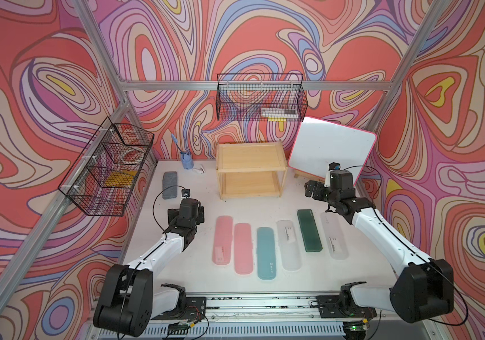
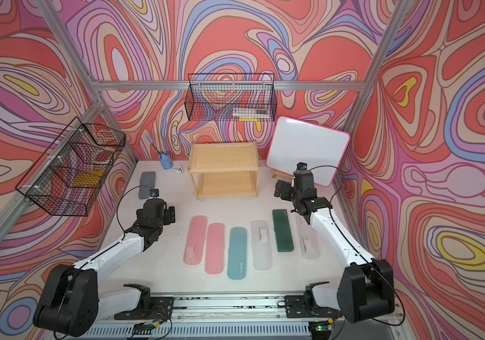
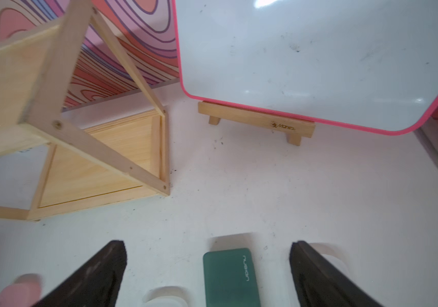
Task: Remove the pencil cases from the shelf
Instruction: Reset both arms
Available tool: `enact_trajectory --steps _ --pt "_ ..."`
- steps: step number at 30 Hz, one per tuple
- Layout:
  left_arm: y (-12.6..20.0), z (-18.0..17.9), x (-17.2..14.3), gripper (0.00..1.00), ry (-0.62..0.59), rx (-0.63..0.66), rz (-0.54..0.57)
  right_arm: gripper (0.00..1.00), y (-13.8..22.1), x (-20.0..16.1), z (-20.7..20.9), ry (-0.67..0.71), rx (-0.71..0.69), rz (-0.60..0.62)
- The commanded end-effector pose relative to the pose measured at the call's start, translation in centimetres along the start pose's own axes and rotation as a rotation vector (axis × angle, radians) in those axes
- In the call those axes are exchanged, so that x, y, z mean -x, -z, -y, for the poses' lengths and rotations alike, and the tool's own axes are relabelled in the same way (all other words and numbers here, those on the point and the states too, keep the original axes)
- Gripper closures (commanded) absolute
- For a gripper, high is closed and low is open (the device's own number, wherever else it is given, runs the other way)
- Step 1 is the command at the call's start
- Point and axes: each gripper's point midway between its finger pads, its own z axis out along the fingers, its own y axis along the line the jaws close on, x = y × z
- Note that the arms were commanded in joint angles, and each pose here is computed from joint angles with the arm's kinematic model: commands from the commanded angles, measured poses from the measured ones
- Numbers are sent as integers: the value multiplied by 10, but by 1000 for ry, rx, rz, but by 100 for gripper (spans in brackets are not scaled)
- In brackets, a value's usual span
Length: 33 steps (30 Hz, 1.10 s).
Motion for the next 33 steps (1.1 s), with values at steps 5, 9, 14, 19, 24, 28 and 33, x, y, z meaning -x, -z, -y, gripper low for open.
enact_trajectory --steps 5,9,14,19,24,28,33 --pt "-19 6 27 1 24 -54 280 2 -21 0 44 124 -198 180" --pt "-21 5 12 0 64 -71 317 2 -40 -17 62 107 -201 178" --pt "-19 10 6 0 54 -113 328 2 -50 -23 68 157 -181 291" --pt "-31 17 10 1 25 -126 277 2 -67 -32 72 148 -159 357" --pt "-31 17 11 1 26 -124 289 2 -75 -43 75 141 -153 384" --pt "-31 17 11 1 26 -124 288 2 -74 -51 67 180 -99 408" --pt "-31 17 11 1 25 -123 290 2 -76 -51 66 180 -88 401"
